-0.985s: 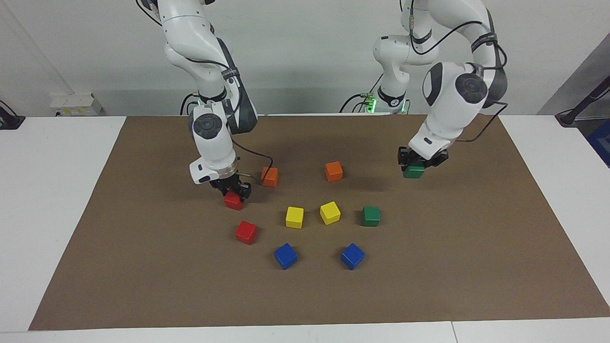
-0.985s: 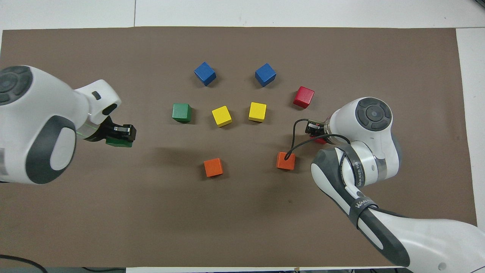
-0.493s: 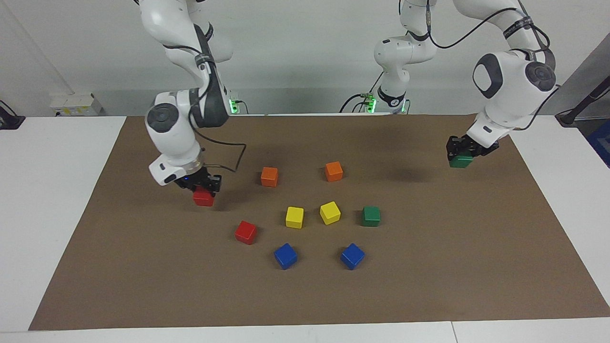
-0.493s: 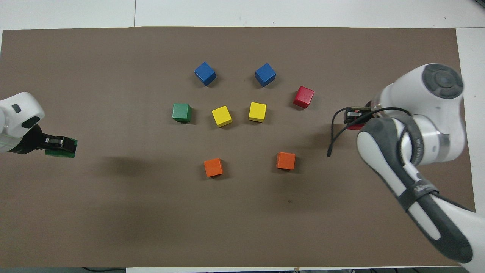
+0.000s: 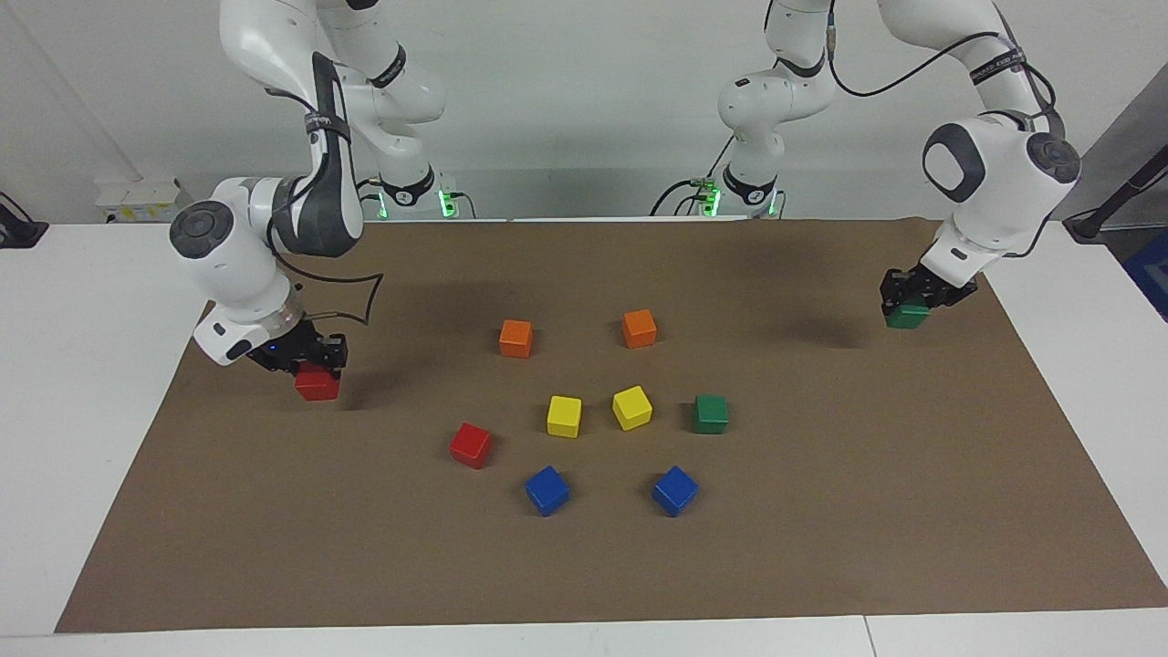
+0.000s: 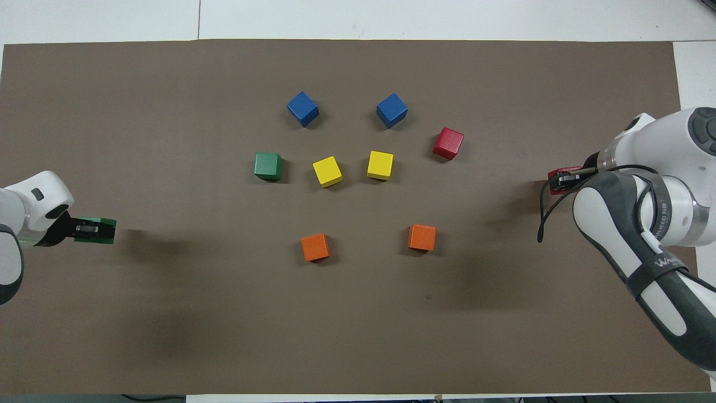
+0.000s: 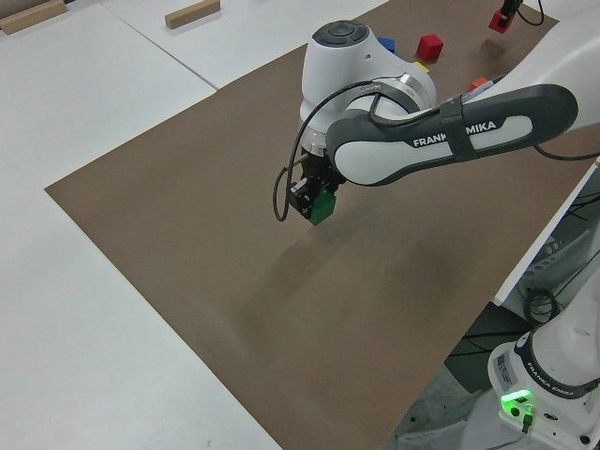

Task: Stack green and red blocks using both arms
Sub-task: 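Set green down with the left gripper while the right gripper sets red down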

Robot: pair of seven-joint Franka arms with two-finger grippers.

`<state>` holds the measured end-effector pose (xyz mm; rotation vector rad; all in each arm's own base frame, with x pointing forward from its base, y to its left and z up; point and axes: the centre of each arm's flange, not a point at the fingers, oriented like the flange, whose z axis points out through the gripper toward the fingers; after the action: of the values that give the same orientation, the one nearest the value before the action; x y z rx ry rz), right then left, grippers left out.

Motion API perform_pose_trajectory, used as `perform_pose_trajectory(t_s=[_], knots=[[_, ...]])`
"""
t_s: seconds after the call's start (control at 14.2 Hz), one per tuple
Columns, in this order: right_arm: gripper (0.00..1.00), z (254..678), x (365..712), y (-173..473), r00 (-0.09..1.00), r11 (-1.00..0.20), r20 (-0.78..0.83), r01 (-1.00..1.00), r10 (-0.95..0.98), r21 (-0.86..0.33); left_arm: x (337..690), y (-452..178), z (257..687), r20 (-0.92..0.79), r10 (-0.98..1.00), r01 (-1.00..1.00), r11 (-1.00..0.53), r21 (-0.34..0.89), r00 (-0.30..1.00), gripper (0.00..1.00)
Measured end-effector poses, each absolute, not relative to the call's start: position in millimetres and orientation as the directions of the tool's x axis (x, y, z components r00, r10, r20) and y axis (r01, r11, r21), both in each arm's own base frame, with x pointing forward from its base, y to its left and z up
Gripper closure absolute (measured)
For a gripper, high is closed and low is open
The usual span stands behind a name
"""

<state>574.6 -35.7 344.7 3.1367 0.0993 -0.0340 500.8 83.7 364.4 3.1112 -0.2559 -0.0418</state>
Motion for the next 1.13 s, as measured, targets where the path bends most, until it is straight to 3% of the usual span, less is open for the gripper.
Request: perform_pose_trajectory(t_s=[0.49, 0.99, 1.13], knots=[[0.45, 316.4, 571.8, -40.9, 0.998, -0.997, -0.002, 0.069, 0.069, 0.018, 506.3, 94.0, 321.5, 0.0, -0.144, -0.144, -0.989, 0.016, 0.99, 0.45], [0.44, 305.8, 571.5, -42.3, 0.998, -0.998, 0.007, 0.067, 0.067, 0.019, 509.5, 98.1, 306.4, 0.009, -0.137, -0.137, -0.99, 0.014, 0.991, 0.45], [0.35, 306.3, 570.6, -46.8, 0.998, -0.998, -0.006, 0.059, 0.059, 0.018, 509.6, 98.1, 306.4, 0.008, -0.141, -0.141, -0.99, 0.011, 0.99, 0.45]])
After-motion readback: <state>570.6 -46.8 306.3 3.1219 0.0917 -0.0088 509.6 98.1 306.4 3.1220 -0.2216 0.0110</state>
